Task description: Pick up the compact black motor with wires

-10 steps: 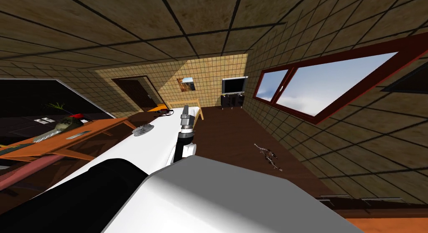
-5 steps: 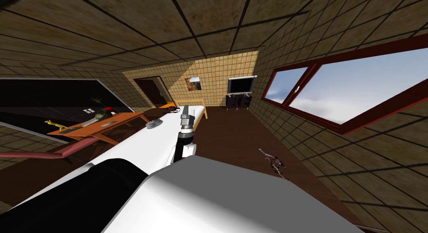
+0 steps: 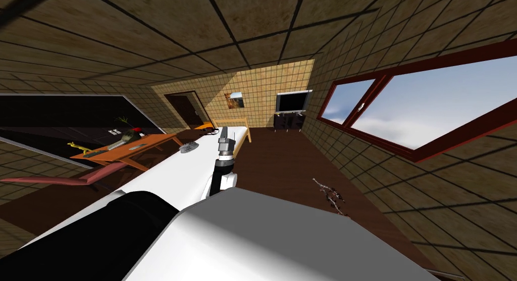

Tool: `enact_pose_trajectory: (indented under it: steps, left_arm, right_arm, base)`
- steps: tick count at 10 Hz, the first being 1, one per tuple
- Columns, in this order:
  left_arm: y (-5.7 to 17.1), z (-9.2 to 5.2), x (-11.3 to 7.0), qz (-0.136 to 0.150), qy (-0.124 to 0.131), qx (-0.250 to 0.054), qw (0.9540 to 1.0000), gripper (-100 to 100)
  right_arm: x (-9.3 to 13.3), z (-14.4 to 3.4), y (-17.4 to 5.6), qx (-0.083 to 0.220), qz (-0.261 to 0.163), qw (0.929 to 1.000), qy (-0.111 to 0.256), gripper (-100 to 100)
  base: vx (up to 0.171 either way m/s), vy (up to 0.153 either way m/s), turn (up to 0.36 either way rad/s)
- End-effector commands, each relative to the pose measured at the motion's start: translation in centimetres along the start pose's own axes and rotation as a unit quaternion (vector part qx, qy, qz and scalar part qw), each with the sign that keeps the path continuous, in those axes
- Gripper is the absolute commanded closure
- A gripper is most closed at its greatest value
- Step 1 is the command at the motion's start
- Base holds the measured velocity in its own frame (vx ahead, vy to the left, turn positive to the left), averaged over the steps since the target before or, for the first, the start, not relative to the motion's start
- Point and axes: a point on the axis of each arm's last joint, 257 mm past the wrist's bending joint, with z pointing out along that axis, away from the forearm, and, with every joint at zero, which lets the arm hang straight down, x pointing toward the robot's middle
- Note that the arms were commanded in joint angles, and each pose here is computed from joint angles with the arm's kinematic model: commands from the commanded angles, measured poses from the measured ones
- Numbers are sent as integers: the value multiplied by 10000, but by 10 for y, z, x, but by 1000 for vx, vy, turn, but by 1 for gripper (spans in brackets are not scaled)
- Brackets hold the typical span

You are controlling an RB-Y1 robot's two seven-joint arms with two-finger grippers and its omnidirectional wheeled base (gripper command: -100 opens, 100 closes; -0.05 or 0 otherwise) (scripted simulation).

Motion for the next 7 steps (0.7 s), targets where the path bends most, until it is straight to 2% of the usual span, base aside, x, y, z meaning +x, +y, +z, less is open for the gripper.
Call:
enact_pose_trajectory:
  steps: [1,2,6,7]
  left_arm:
    - [0,0,0,0,0,0,10000,0]
    - [0,0,0,0,0,0,10000,0]
    - [0,0,0,0,0,0,10000,0]
    - [0,0,0,0,0,0,10000,0]
  right_arm:
    - [0,0,0,0,0,10000,0,-100]
    - [0,0,0,7,4,10000,3,100]
    - [-1,1,0,1,2,10000,-6,100]
    - [-1,1,0,1,3,10000,-6,0]
  base:
    - [-29,-17,11]
    - [-5,-4,-2]
    - [0,0,0]
    - [0,0,0]
